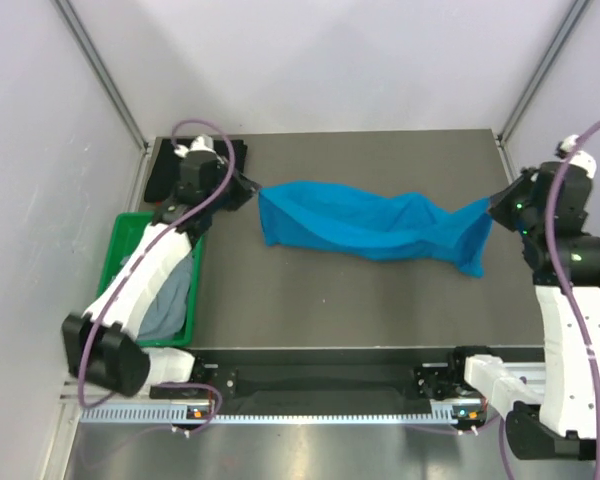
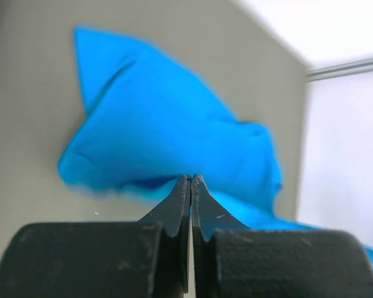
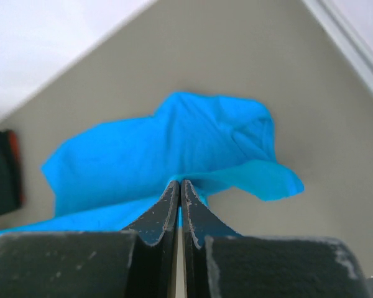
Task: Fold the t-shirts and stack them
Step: Flatten the tshirt out
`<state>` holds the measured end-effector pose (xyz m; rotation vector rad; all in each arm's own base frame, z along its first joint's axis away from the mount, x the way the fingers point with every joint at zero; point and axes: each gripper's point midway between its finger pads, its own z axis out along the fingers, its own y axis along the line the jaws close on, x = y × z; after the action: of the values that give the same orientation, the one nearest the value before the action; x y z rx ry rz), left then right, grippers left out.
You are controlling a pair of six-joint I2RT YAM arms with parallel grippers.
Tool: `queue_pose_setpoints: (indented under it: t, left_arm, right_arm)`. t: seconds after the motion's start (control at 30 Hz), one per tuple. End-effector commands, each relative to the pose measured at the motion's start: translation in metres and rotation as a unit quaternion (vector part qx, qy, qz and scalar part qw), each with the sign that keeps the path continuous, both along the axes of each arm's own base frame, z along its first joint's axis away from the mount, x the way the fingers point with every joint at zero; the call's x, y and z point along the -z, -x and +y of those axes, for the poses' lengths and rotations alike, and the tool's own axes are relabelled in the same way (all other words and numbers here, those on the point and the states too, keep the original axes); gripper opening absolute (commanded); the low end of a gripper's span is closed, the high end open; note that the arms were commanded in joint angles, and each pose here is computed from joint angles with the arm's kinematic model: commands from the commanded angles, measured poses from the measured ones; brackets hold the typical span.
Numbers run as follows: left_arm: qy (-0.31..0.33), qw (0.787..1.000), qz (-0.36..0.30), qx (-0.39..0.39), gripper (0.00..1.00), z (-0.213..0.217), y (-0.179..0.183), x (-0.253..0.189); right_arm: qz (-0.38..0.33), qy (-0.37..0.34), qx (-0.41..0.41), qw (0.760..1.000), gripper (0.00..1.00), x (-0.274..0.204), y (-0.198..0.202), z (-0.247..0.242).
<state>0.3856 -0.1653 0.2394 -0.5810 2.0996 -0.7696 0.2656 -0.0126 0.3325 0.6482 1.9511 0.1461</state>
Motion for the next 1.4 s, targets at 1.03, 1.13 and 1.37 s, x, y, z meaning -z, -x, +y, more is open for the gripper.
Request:
queue_pose_setpoints:
  t: [1.03, 1.13, 1.37]
  left_arm:
    - [0.117, 0.970, -0.201, 0.073, 0.00, -0.057, -0.105, -0.208]
    - [0.217, 0.944, -0.223, 0.106, 0.00, -0.082, -0.141, -0.247]
    - [0.186, 0.957, -0.209, 0.080, 0.00, -0.076, -0.142, -0.247]
  right_arm:
    - [-0.174, 0.027, -0.020, 0.984, 0.00, -0.134, -0.159, -0.012]
    - [-0.249, 0.033, 0.006, 0.968, 0.00, -0.197, -0.174, -0.036]
    - [-0.351, 0.036, 0.018, 0.936, 0.00, -0.285, -0.117, -0.062]
